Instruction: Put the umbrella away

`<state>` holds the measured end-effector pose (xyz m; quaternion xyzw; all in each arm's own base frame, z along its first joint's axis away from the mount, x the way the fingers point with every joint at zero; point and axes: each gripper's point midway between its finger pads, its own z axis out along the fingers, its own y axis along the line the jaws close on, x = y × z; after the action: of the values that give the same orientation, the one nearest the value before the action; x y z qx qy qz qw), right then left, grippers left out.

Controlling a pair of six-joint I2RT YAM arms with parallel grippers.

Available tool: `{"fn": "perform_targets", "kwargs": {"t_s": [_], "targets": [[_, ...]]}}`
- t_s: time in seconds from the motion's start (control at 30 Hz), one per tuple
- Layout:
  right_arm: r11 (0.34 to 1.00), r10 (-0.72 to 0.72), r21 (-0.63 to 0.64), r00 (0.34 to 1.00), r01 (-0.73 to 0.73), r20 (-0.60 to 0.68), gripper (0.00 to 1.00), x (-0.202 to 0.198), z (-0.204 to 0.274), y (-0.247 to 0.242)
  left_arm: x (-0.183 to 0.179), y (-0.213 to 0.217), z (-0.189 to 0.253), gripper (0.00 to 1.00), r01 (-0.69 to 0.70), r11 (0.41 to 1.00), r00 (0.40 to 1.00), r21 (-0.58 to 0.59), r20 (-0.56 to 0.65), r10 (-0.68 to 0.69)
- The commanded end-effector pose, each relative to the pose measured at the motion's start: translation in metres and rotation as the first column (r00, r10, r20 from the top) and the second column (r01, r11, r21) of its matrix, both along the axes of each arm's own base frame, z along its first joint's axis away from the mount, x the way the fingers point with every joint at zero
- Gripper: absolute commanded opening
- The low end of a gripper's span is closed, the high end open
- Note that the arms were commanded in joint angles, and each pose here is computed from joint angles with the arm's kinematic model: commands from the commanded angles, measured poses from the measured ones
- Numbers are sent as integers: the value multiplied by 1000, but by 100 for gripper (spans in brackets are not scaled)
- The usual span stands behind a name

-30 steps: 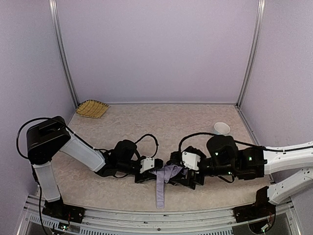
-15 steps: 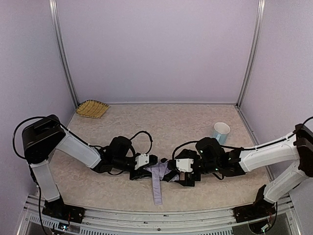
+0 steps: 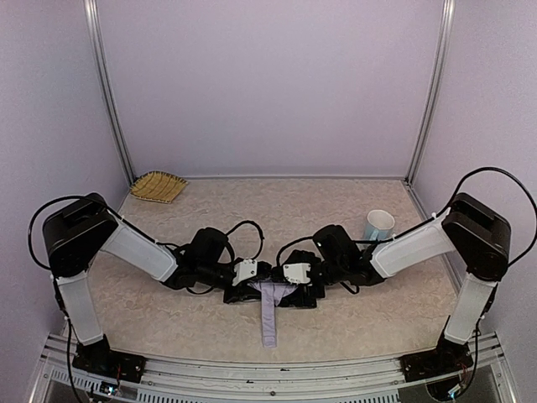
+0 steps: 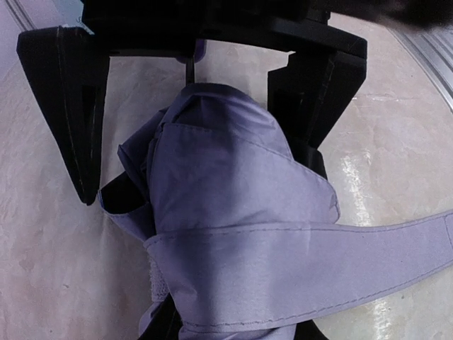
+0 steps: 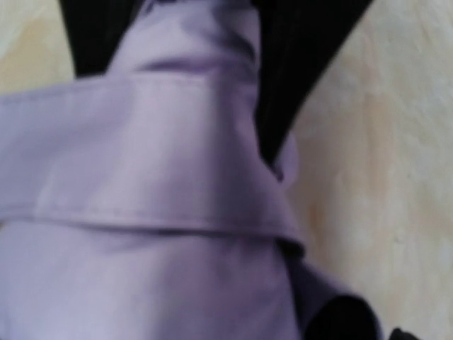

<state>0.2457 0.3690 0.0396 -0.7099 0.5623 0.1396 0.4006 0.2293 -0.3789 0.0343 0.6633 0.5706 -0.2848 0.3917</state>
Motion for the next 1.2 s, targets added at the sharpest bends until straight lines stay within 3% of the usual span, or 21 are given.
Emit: {"fn": "perform_targets", "kwargs": {"t_s": [0.0,0.2,0.3,0.43,0.57,0.63,0.7,0.9,0.97,1.07,1.17], "targets": [[998,38,-50,998,-41,-59,96,3,-28,8,-6,11,-38,0,3,994,998,114,-57,4],[996,58,-64,989,-67,-136,61,-7,-39,7,-2,10,-34,0,-2,995,999,96,-48,7],[996,58,-53,985,-67,-162,38,-11,-39,6,1,9,-32,0,-11,996,999,91,-35,14],[999,41,-8,988,-43,-149,18,-10,-28,8,9,6,-19,2,-60,997,998,46,0,60],[1000,-18,3,995,18,-94,0,2,-20,5,25,6,9,49,-159,987,975,-23,155,161],[999,-48,7,997,48,-59,0,7,-17,2,26,7,21,61,-183,983,959,-26,217,184],[997,-75,20,997,75,-21,0,13,-10,-1,29,10,30,66,-226,974,942,-22,248,224],[986,-153,81,981,145,116,0,31,20,-8,27,37,43,72,-362,932,887,-10,305,348],[982,-182,87,971,170,157,0,38,27,-11,27,43,56,74,-416,907,856,-61,310,414],[980,-189,106,962,171,197,0,43,39,-10,22,43,80,73,-449,880,863,-158,178,472],[981,-178,117,963,156,205,0,42,44,-7,8,35,93,56,-429,873,903,-232,-116,413]]}}
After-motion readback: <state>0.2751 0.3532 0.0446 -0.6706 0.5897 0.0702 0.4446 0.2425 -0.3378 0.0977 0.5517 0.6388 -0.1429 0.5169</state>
